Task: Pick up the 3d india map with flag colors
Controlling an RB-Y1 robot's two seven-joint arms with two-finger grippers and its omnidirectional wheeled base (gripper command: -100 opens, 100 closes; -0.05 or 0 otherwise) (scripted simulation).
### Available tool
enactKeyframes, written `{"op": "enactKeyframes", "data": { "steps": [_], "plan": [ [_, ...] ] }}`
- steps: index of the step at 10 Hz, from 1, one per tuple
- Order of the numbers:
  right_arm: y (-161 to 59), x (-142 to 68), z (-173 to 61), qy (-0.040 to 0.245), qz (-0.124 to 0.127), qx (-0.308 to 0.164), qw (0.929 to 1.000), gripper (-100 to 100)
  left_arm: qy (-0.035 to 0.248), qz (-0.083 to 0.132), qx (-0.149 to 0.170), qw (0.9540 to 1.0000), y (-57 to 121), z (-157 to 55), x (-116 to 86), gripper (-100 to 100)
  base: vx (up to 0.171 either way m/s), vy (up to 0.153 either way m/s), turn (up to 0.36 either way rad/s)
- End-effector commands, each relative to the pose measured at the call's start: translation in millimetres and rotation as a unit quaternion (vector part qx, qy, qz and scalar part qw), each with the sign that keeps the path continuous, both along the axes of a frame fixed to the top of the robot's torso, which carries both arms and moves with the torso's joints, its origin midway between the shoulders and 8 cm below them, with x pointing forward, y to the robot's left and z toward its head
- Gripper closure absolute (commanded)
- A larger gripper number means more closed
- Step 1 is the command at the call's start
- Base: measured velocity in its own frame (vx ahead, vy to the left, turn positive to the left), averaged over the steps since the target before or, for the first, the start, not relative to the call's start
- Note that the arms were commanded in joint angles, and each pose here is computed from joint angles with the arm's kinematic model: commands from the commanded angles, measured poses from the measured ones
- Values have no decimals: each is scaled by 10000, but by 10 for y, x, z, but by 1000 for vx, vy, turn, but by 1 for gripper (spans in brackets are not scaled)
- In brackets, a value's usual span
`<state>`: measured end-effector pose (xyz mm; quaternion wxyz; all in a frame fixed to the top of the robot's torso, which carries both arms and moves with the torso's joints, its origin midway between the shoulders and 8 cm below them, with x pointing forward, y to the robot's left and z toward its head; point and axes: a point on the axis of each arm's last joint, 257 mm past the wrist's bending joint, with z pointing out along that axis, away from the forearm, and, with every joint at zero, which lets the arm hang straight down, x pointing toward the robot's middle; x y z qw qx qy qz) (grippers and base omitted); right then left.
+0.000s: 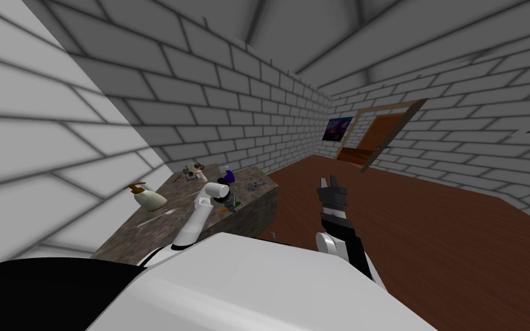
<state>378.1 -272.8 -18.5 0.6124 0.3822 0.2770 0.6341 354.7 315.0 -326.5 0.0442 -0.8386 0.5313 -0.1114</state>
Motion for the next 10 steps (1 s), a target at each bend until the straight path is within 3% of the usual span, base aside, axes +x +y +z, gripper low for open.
{"op": "enactKeyframes", "data": {
  "steps": [1,2,3,7,8,10],
  "plan": [
    [0,0,0,0,0,0,10000,0,0,0,0,10000,0,0,0,-100,1,-13,22],
    [0,0,0,-1,0,0,10000,0,19,4,2,10000,5,-1,-8,0,0,0,0],
    [0,0,0,-1,1,0,10000,0,15,16,-1,10000,19,-95,23,-100,-2,-4,-17],
    [1,0,1,-1,1,1,10000,0,22,27,0,10000,22,-184,47,-100,-3,-6,-9],
    [1,0,0,-1,1,0,10000,0,13,25,0,10000,21,-189,53,100,0,0,0],
    [1,1,1,-1,1,1,10000,0,-10,23,-2,10000,17,-175,68,100,3,1,-3]
  ]
}}
